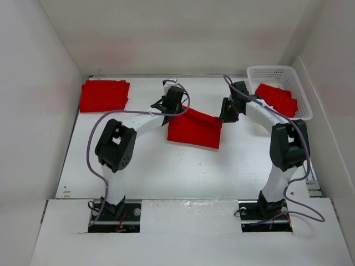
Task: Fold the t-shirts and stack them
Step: Fold the long partially folded tshirt into a neat square, then put the neatly folded tshirt into the corner of the board with the left arm
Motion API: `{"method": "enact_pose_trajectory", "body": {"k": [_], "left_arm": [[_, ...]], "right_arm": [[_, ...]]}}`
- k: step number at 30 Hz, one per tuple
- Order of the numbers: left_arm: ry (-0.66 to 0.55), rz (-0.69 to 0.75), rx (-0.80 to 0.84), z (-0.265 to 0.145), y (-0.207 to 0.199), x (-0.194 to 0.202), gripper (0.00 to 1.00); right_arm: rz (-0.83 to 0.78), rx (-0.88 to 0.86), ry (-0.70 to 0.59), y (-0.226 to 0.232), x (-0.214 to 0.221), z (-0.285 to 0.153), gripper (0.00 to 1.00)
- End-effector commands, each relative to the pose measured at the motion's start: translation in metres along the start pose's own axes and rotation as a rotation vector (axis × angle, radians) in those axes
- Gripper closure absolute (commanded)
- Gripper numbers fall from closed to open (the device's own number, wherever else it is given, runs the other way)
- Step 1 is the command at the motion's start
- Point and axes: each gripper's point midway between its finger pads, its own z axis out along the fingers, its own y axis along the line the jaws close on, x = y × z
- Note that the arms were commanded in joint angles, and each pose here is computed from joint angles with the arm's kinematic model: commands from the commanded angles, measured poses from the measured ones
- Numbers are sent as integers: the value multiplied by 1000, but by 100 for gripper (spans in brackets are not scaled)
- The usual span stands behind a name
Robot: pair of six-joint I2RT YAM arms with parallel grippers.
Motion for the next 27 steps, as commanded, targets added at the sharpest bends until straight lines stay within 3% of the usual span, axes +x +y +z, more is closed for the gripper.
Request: {"method": "enact_pose_trajectory", "body": {"k": [1, 2, 4, 5, 6, 15, 21, 27], "left_arm": [[-77, -42, -74, 3, 17, -38, 86], [-86, -55, -67, 1, 13, -46, 65], [-73, -64, -86, 0, 19, -46, 6], [-73, -73, -86, 0, 19, -46, 0], [-73, -73, -86, -3, 19, -48, 0], [-73, -89, -30, -40, 22, -57, 0], [-33, -104, -15, -72, 40, -32, 0], [4, -65, 81, -84, 40, -7, 0]], "right_arm": [[-10, 19, -57, -4, -25, -5, 59], [-11, 18, -60, -3, -28, -3, 43], [-12, 13, -71, 0, -32, -5, 23], [-12, 9, -79, 1, -34, -9, 7], [-14, 6, -109, 4, -42, -17, 0], [-100, -61, -215, 29, -34, -74, 0], [-280, -141, -171, 84, 1, -69, 0], [-255, -114, -161, 98, 6, -62, 0]]}}
